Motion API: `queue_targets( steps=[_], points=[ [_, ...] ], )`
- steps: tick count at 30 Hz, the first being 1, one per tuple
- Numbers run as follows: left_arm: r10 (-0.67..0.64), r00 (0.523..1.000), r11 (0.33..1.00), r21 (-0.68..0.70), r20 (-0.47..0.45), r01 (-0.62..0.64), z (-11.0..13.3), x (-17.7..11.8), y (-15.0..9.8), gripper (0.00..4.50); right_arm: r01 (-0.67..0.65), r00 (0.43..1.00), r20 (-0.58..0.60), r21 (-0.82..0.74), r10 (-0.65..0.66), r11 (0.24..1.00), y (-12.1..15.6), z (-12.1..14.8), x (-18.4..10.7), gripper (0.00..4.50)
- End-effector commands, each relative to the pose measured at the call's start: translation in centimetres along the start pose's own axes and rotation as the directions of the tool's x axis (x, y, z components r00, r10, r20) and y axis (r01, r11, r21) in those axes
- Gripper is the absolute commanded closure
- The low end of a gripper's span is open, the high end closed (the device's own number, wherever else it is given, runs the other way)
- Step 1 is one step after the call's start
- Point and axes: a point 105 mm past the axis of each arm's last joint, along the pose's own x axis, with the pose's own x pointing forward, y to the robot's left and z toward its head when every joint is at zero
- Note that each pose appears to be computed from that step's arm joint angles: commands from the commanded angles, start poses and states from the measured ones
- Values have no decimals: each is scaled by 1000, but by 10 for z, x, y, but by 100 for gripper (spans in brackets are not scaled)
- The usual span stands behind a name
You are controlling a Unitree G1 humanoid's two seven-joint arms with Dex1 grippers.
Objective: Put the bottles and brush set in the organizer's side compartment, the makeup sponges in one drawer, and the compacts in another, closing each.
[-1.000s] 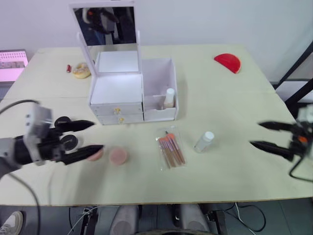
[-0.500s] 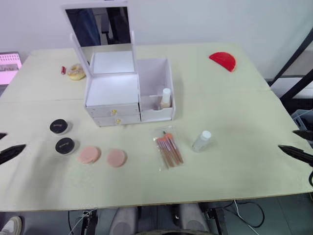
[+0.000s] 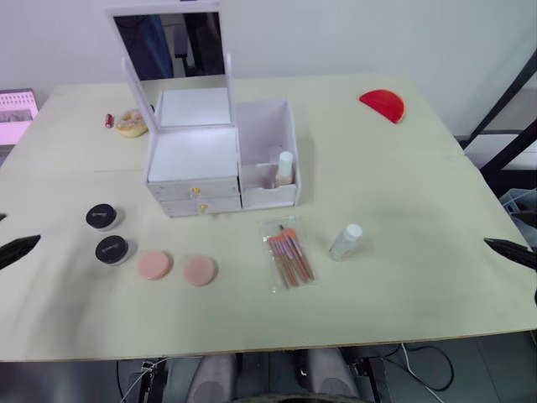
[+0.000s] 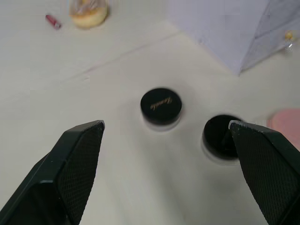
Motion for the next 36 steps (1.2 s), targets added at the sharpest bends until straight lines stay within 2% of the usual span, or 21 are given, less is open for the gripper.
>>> queue_targets(
  steps=[1,5,8,10,12,13,16,22,28,36],
  points=[
    [-155,987,987,40,32,154,13,29,-37,0,-110,990,79,-84,116,990,27,34,23,2],
    [-343,937,939,69,72,338,30,53,-92,0,-211,969,102,-119,224,970,53,56,37,2],
    [-423,898,906,64,121,418,44,62,-120,0,-278,950,108,-137,293,951,69,69,43,2],
    [-518,838,854,53,172,517,57,69,-153,0,-369,912,127,-158,389,916,92,82,53,2],
    [-624,764,780,75,166,621,62,70,-189,0,-435,875,144,-190,463,880,117,92,69,2],
    [-655,740,755,87,152,650,63,69,-199,0,-452,863,154,-195,482,871,124,95,75,2],
    [-680,723,733,114,123,670,65,67,-207,0,-479,845,168,-187,508,858,133,98,82,2],
    [-702,702,712,129,120,690,67,70,-215,0,-519,821,172,-176,545,837,146,95,101,2],
    [-716,686,698,135,125,704,69,72,-223,0,-509,832,170,-147,528,848,141,83,112,2],
    [-708,695,706,133,125,695,68,75,-221,0,-512,829,180,-137,530,848,141,79,116,2]
  ],
)
